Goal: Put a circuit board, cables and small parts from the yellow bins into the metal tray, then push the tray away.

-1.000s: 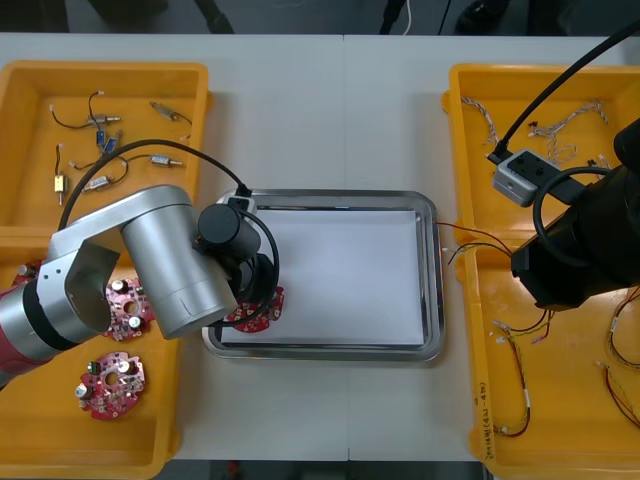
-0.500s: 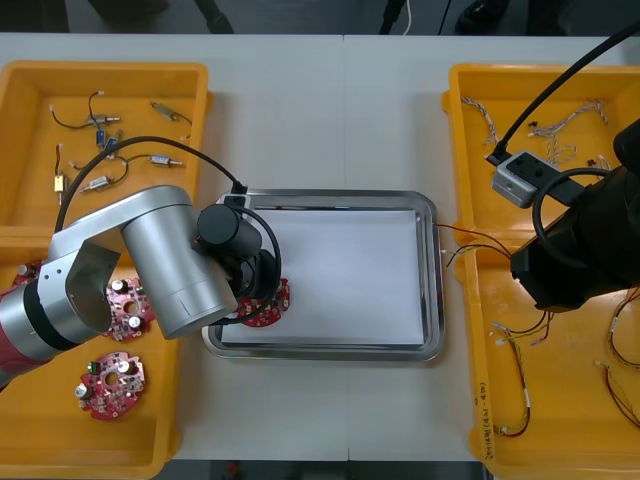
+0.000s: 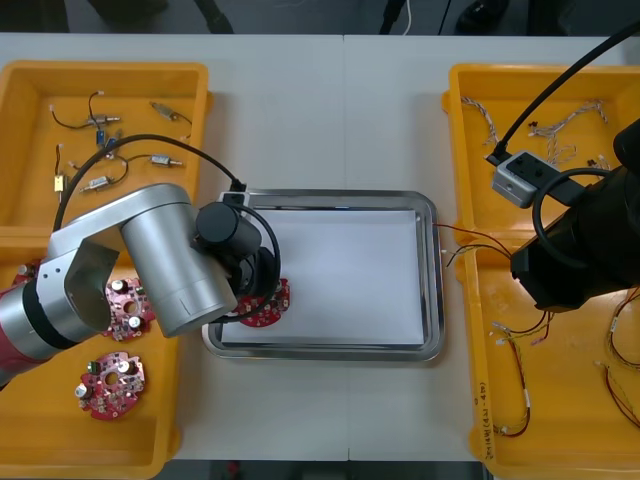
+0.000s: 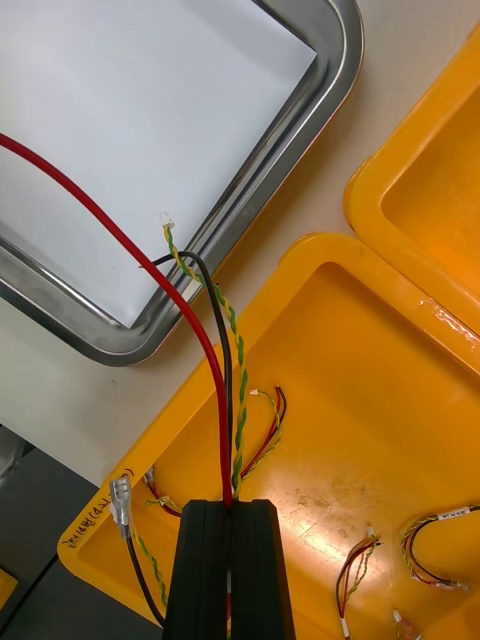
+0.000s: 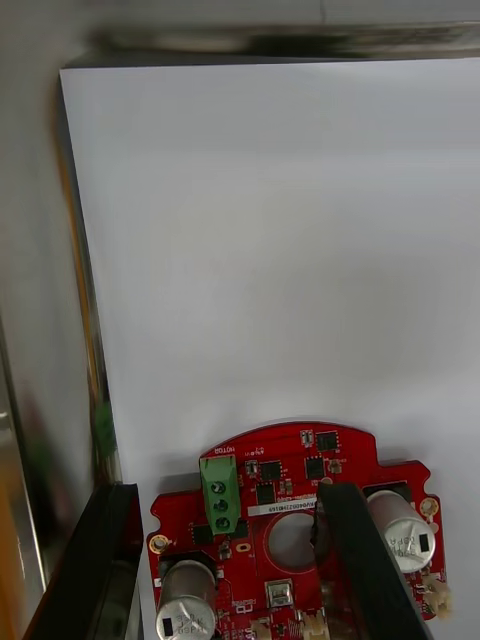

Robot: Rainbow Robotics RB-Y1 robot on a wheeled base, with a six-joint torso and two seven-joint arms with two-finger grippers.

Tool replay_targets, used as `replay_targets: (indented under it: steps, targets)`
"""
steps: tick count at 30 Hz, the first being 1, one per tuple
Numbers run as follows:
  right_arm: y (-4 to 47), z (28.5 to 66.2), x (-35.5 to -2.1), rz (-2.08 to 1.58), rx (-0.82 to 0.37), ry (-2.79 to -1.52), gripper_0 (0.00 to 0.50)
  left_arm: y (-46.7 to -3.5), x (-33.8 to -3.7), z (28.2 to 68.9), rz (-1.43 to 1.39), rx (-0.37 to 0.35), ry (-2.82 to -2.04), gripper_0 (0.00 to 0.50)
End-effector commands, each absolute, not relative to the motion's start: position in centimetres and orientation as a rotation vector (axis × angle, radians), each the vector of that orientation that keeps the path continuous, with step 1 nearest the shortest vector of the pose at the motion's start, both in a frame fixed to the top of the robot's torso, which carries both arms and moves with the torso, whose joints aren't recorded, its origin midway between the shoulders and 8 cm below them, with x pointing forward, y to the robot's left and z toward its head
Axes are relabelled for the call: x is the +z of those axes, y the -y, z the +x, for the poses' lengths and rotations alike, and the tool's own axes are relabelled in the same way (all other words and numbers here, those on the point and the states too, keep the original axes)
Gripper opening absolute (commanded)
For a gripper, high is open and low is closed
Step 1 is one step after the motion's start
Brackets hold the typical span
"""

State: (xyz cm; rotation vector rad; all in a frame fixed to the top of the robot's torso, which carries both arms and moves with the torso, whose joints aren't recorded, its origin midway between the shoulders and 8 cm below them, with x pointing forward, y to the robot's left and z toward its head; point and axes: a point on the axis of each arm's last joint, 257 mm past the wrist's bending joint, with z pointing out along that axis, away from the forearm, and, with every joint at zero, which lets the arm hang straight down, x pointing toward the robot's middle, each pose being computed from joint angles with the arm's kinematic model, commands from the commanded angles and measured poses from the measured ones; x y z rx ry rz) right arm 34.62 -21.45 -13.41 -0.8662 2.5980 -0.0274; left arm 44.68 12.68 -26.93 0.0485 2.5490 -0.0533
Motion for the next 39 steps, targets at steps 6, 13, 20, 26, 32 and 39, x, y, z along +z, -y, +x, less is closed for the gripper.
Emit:
replay_targets:
  steps: [6,13,20,26,32,39]
  targets:
    - [21.5,34.6,-12.2,-0.893,-0.072,-2.563,0.000,-12.8,-21.6,45.0,-0.073,-0.120,-2.536,0.500]
    - [19.3,34.7,-12.4,-0.965,-0.047,-2.538,0.000,-14.1,-19.2,43.4,-0.101,-0.107,-2.567,0.500]
    - [15.3,35.4,-13.1,-1.052,-0.018,-2.493,0.000,-16.6,-16.0,42.2,-0.148,-0.110,-2.601,0.500]
    - [11.9,36.1,-14.0,-1.129,-0.002,-2.455,0.000,-19.8,-13.7,41.7,-0.185,-0.091,-2.630,0.500]
    - [9.3,37.2,-14.8,-1.255,-0.033,-2.372,0.000,-23.0,-11.9,41.5,-0.166,-0.073,-2.637,0.500]
    - [8.4,37.8,-16.0,-1.403,-0.058,-2.317,0.000,-28.5,-10.8,40.9,-0.204,-0.043,-2.628,0.500]
